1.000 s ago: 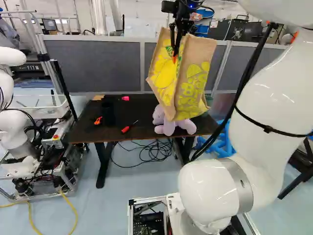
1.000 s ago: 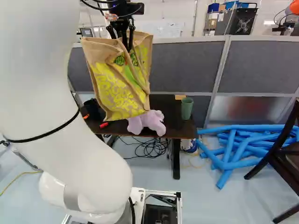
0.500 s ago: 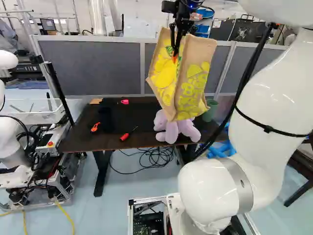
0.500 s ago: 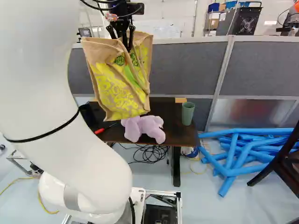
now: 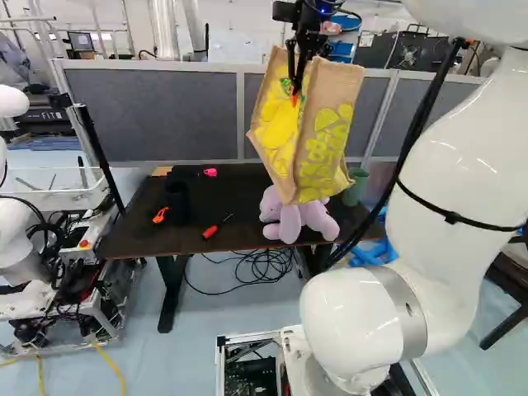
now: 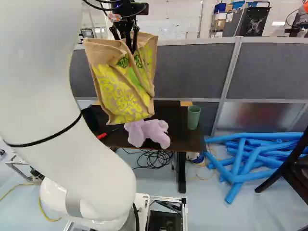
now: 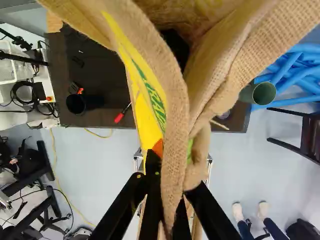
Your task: Pick up the bag on the ground and place it on the table
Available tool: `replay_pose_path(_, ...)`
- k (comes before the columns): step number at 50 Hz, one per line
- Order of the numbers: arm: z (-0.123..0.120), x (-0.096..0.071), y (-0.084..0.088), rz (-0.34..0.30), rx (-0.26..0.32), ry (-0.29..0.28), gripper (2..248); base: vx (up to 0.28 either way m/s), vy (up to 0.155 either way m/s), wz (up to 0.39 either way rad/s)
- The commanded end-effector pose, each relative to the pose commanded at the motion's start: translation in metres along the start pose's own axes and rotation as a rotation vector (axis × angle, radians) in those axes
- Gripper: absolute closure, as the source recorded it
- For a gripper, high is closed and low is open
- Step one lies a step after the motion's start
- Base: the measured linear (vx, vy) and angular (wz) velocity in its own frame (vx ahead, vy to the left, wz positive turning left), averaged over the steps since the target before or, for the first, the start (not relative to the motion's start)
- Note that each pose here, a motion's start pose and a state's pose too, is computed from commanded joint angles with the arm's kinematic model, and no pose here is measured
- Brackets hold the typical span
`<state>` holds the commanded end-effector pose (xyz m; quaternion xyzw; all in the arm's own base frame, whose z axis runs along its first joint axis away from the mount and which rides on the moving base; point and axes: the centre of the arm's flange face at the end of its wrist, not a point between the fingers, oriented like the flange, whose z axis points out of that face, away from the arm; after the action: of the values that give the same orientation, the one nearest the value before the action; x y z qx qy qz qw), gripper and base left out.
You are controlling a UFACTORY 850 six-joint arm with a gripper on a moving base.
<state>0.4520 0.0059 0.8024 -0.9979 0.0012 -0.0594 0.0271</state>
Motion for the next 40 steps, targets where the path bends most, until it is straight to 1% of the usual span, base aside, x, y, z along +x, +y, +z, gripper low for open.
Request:
replay_pose_path(6,0.0000,0.0000,0.0000,0.002,0.000,0.000,229,0.000,0.000,0.000)
replay_pose_path(11,0.0000,0.0000,0.0000,0.032,0.000,0.000,229,0.000,0.000,0.000)
replay_pose_path(40,0.0000,0.0000,0.0000,0.326,0.000,0.000,229,0.000,0.000,0.000)
